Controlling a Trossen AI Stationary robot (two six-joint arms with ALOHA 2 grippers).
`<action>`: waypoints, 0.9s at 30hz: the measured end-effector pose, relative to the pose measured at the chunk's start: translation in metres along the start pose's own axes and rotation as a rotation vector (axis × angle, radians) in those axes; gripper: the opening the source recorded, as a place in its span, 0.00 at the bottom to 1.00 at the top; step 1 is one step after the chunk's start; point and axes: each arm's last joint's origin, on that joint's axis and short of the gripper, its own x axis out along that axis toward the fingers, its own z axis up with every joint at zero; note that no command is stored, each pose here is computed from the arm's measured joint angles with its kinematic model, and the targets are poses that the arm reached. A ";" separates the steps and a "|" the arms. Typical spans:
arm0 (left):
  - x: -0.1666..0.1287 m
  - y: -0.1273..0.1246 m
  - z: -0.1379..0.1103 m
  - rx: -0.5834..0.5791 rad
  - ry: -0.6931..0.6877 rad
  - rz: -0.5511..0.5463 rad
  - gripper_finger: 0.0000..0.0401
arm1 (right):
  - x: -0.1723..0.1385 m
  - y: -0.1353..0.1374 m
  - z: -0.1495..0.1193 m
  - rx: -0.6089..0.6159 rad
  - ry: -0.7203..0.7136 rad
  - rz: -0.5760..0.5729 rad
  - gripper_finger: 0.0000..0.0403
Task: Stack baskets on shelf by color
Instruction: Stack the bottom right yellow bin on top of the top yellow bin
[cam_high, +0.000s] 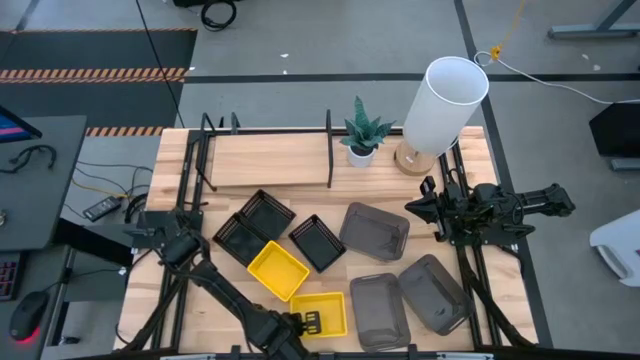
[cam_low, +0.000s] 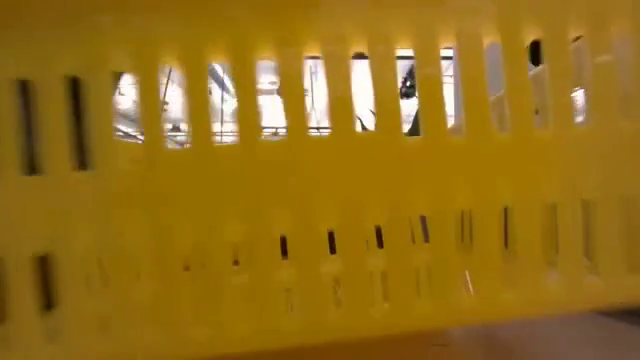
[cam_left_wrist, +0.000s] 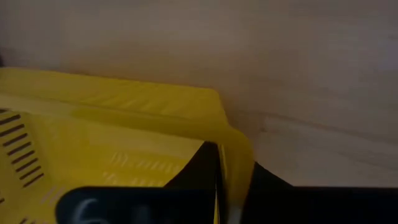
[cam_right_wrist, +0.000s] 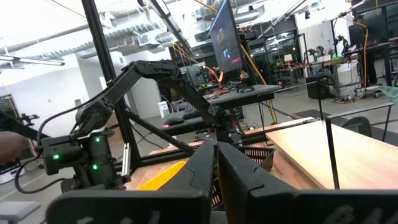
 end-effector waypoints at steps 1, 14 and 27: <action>-0.001 -0.001 0.001 0.004 -0.001 0.005 0.01 | 0.000 0.000 0.000 0.000 0.000 0.000 0.07; -0.083 0.022 -0.012 -0.220 -0.143 0.200 0.01 | 0.000 0.000 0.000 0.000 0.000 0.000 0.07; -0.146 0.016 -0.063 -0.807 -0.145 -0.056 0.01 | 0.000 0.000 0.000 0.000 0.000 0.000 0.07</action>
